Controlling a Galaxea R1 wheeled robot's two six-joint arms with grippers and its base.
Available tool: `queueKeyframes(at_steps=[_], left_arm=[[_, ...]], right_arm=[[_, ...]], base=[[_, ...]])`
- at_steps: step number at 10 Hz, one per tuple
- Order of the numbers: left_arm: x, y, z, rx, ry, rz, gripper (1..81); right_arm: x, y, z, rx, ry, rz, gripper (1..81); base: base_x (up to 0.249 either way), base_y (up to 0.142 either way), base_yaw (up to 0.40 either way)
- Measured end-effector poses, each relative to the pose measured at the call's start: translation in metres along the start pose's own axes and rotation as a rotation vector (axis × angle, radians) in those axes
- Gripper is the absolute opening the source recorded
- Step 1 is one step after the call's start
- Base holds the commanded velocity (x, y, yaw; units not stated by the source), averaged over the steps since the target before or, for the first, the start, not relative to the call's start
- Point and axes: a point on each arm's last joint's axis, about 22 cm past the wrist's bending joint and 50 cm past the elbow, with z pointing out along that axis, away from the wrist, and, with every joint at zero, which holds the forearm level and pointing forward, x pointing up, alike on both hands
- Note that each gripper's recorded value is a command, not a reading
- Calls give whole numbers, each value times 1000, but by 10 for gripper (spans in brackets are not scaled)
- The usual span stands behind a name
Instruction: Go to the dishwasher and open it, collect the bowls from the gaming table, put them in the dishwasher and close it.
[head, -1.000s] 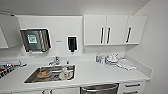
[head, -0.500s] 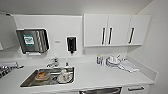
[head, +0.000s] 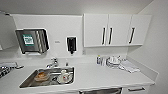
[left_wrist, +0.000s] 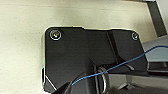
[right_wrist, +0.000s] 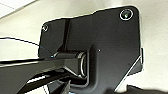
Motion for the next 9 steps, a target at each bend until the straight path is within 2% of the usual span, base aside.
queueKeyframes(at_steps=[2,4,7,8,9], left_arm=[[1,0,-1,-4,7,0,811],[7,-6,-13,-20,25,-2,811],[15,-33,-50,-37,43,-5,811],[18,-37,-63,-48,45,-7,811],[18,-34,-73,-70,46,-12,811]], right_arm=[[2,-1,-3,9,2,-1,811],[2,-7,-15,42,3,-3,811],[5,-3,-48,82,9,-5,811],[5,-2,-59,93,9,-5,811],[4,-10,-69,120,6,-6,811]], base=[[0,0,0],[0,0,0],[0,0,0],[0,0,0],[0,0,0]])
